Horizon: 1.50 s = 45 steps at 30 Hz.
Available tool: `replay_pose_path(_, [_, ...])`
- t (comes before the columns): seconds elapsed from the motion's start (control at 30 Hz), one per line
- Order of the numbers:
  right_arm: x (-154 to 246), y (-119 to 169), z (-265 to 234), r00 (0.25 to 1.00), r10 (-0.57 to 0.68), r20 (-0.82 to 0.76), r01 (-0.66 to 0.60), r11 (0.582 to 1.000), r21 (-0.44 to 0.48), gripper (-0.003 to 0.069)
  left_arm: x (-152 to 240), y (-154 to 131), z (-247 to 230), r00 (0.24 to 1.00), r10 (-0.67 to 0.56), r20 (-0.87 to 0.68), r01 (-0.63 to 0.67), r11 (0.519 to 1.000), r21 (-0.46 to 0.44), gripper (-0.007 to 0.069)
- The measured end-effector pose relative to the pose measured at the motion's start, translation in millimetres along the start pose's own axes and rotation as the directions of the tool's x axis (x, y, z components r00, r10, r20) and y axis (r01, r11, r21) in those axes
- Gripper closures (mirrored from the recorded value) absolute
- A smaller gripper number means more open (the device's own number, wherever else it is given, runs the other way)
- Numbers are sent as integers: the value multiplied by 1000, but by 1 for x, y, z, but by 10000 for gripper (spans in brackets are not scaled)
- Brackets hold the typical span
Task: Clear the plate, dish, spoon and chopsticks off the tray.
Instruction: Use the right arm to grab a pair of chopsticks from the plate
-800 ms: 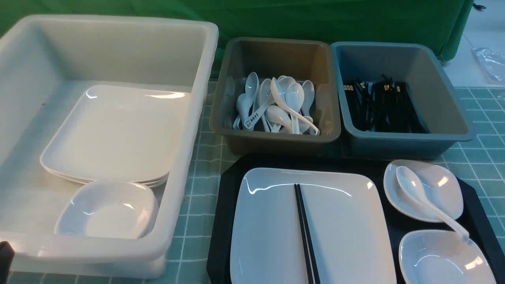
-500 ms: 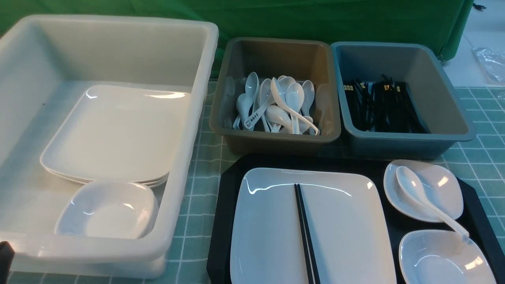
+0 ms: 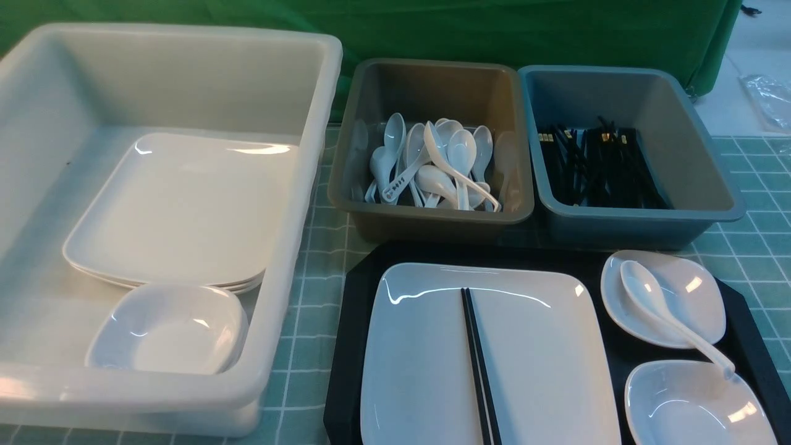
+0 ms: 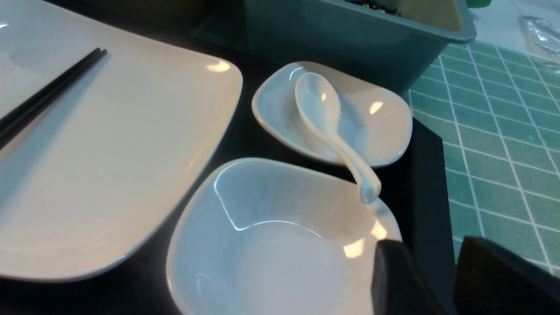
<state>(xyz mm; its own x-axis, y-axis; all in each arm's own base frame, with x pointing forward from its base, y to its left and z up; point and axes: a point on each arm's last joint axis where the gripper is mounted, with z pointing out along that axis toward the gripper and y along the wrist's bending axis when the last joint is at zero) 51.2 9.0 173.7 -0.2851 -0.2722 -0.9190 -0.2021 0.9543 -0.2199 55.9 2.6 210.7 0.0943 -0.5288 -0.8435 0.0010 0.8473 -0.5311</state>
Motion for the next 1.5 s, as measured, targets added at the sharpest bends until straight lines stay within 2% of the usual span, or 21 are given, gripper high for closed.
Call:
replay_pose_path(0.17, [-1,0,0,1000,0,7,0,1000,3,417,-11,1,-1,972,-203,115,202,979,14,608])
replay_pose_path(0.27, [-3,-1,0,1000,3,28,-3,1000,12,417,-24,2,-3,896,-362,257,355,932,74,608])
replay_pose_path(0.37, [-7,-2,0,993,90,76,-91,996,14,417,-35,-1,-6,855,-403,328,379,915,136,608])
replay_pose_path(0.43, [-15,-4,-1,922,348,170,-350,937,-19,417,-59,-19,-12,847,-388,364,326,919,221,608])
replay_pose_path(0.47, [-16,-5,-2,904,385,186,-388,922,-25,417,-61,-21,-14,845,-391,366,326,917,228,608])
replay_pose_path(0.5, [-21,-7,-3,826,510,240,-512,857,-57,417,-85,-40,-18,860,-344,378,254,929,269,608])
replay_pose_path(0.57, [-25,-9,-4,758,591,276,-592,801,-87,417,-98,-52,-19,876,-313,366,219,936,274,608])
replay_pose_path(0.6, [-30,-12,-6,681,655,327,-656,744,-125,417,-117,-69,-18,913,-251,323,170,951,258,608])
replay_pose_path(0.7, [-37,-16,-9,603,686,406,-688,705,-169,417,-147,-97,-3,983,-124,134,102,982,159,608])
replay_pose_path(0.73, [-39,-18,-11,580,690,433,-693,697,-183,417,-157,-107,11,999,-39,-3,39,995,96,608])
replay_pose_path(0.8, [-43,-20,-14,534,695,482,-699,683,-211,417,-161,-118,34,970,68,-232,-57,997,54,608])
replay_pose_path(0.9, [-49,-21,-17,527,708,470,-705,673,-224,440,-157,-125,63,881,126,-456,-108,992,65,608])
replay_pose_path(0.97, [-65,-20,-25,579,702,415,-691,693,-208,495,-149,-129,86,799,154,-581,-115,988,105,608])
replay_pose_path(1.07, [-94,-20,-38,724,624,293,-606,779,-161,602,-139,-132,113,709,174,-684,-88,983,160,616])
replay_pose_path(1.17, [-129,-23,-43,841,529,115,-515,847,-129,631,-126,-134,144,623,162,-765,-25,982,188,622])
replay_pose_path(1.2, [-131,-23,-43,852,514,102,-501,856,-127,631,-124,-134,147,613,164,-773,-21,981,192,622])
replay_pose_path(1.27, [-160,-26,-36,905,412,-107,-423,897,-128,633,-109,-141,160,548,209,-810,-25,972,234,625])
replay_pose_path(1.33, [-170,-27,-29,902,376,-212,-409,903,-135,633,-99,-145,163,508,237,-829,-48,968,247,625])
replay_pose_path(1.37, [-180,-29,-15,881,332,-338,-398,905,-148,634,-86,-152,163,450,268,-852,-78,962,261,625])
replay_pose_path(1.43, [-187,-29,-7,864,294,-409,-389,906,-169,634,-79,-154,162,414,284,-865,-119,959,258,625])
replay_pose_path(1.5, [-196,-27,24,797,214,-565,-405,883,-236,627,-62,-165,155,334,341,-879,-209,936,283,625])
